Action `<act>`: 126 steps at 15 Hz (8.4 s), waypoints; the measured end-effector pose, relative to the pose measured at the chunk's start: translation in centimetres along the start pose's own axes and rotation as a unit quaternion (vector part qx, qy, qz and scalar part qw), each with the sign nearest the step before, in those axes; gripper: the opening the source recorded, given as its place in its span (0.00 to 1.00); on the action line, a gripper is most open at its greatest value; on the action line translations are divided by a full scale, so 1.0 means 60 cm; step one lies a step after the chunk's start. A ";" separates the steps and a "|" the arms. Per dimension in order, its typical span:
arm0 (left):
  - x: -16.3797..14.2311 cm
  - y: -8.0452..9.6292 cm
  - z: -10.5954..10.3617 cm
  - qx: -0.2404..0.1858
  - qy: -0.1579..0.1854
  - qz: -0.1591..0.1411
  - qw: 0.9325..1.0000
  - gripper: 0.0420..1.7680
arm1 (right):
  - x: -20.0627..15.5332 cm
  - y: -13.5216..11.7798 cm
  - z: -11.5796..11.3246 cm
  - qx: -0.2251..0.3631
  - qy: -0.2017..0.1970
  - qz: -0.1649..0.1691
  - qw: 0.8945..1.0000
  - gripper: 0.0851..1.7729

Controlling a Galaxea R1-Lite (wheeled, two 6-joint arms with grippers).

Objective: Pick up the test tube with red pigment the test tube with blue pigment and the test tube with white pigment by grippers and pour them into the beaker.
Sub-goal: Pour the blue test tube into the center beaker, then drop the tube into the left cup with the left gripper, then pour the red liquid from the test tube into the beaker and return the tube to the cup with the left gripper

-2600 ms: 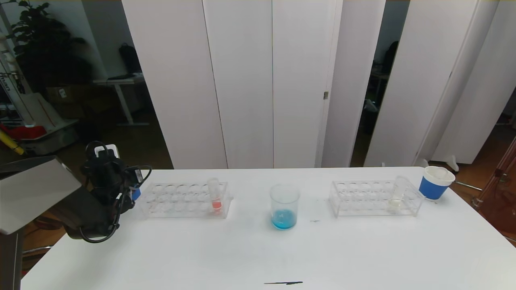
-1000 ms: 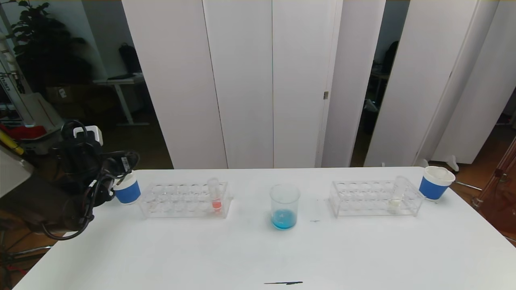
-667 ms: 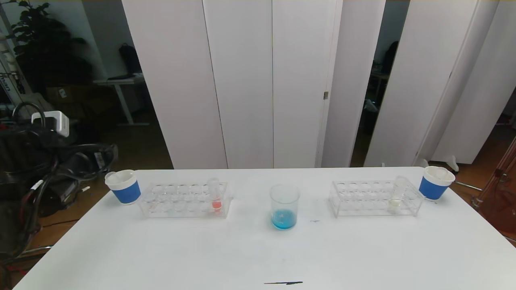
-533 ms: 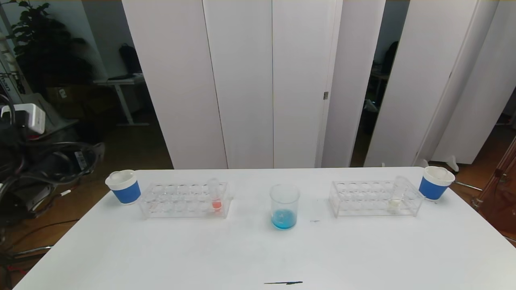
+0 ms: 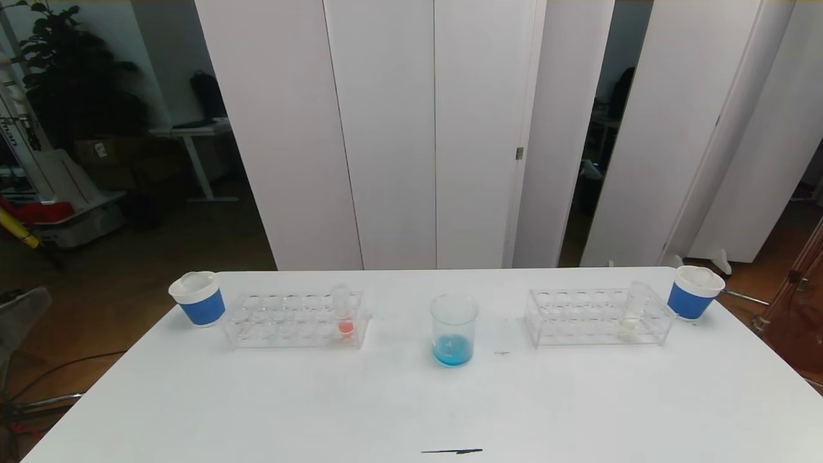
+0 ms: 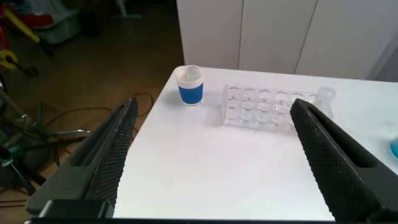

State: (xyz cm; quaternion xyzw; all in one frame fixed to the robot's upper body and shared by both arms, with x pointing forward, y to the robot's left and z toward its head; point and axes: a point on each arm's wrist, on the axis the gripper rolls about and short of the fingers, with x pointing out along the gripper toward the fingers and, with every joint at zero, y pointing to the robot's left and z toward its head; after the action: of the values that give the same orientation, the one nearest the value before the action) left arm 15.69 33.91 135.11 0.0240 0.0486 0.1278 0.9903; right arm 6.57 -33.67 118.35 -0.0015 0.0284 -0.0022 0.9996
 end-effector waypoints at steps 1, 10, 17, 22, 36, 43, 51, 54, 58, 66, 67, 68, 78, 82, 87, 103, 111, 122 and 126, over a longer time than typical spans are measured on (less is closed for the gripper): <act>-0.036 0.009 -0.015 0.001 0.007 -0.003 1.000 0.99 | 0.000 0.000 0.000 0.000 0.000 0.000 1.000 0.98; -0.184 0.037 -0.188 -0.003 -0.040 -0.068 0.997 0.99 | 0.000 0.000 0.000 0.000 0.000 0.000 1.000 0.98; -0.133 0.019 -0.261 -0.017 -0.073 -0.092 0.993 0.99 | 0.000 0.000 0.000 0.000 0.000 0.000 1.000 0.98; -0.119 0.012 -0.291 -0.020 -0.056 -0.127 0.990 0.99 | 0.000 0.000 0.000 0.000 0.000 0.000 1.000 0.98; -0.118 0.011 -0.294 -0.017 -0.049 -0.128 0.990 0.99 | 0.000 0.000 0.000 0.000 0.000 0.000 1.000 0.98; -0.118 0.011 -0.295 -0.018 -0.048 -0.128 0.991 0.99 | 0.000 0.000 0.000 0.000 0.000 0.000 1.000 0.98; -0.140 0.018 -0.245 -0.021 -0.096 -0.128 0.987 0.99 | 0.000 0.000 0.000 0.000 0.000 0.000 1.000 0.98; -0.160 0.026 -0.190 -0.023 -0.110 -0.129 0.985 0.99 | 0.000 0.000 0.000 0.000 0.000 0.000 1.000 0.98; -0.155 0.029 -0.085 -0.027 -0.111 -0.129 0.985 0.99 | 0.000 0.000 0.000 0.000 0.000 0.000 1.000 0.98; 0.025 -0.017 0.056 -0.026 -0.083 -0.134 0.987 0.99 | 0.000 0.000 0.000 0.000 0.000 0.000 1.000 0.98; 0.055 -0.028 0.054 -0.026 -0.074 -0.140 0.987 0.99 | 0.000 0.000 0.000 0.000 0.000 0.000 1.000 0.98; 0.080 -0.039 0.047 -0.025 -0.062 -0.149 0.987 0.99 | 0.000 0.000 0.000 0.000 0.000 0.000 1.000 0.98; 0.198 -0.158 -0.090 0.000 0.044 -0.257 0.965 0.99 | 0.000 0.000 0.000 0.000 0.000 0.000 1.000 0.98; 0.222 -0.197 -0.139 -0.026 0.081 -0.274 0.958 0.99 | 0.000 0.000 0.000 0.000 0.000 0.000 1.000 0.98; 0.247 -0.224 -0.173 -0.047 0.104 -0.273 0.955 0.99 | 0.000 0.000 0.000 0.000 0.000 0.000 1.000 0.98; 0.371 -0.298 -0.240 -0.078 0.104 -0.203 0.971 0.99 | 0.000 0.000 0.000 0.000 0.000 0.000 1.000 0.98; 0.415 -0.317 -0.255 -0.086 0.087 -0.156 0.980 0.99 | 0.000 0.000 0.000 0.000 0.000 0.000 1.000 0.98; 0.446 -0.332 -0.272 -0.083 0.079 -0.137 0.984 0.97 | 0.000 0.000 0.000 0.000 0.000 0.000 1.000 0.98; 0.451 -0.335 -0.272 -0.082 0.075 -0.137 0.984 0.26 | 0.000 0.000 0.000 0.000 0.000 -0.001 1.000 0.98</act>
State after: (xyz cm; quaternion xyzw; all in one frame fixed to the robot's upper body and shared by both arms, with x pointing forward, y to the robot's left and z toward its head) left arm 45.13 21.96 115.23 -0.0741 0.1145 -0.0045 0.9906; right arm 6.57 -33.66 118.35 -0.0017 0.0281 -0.0028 0.9996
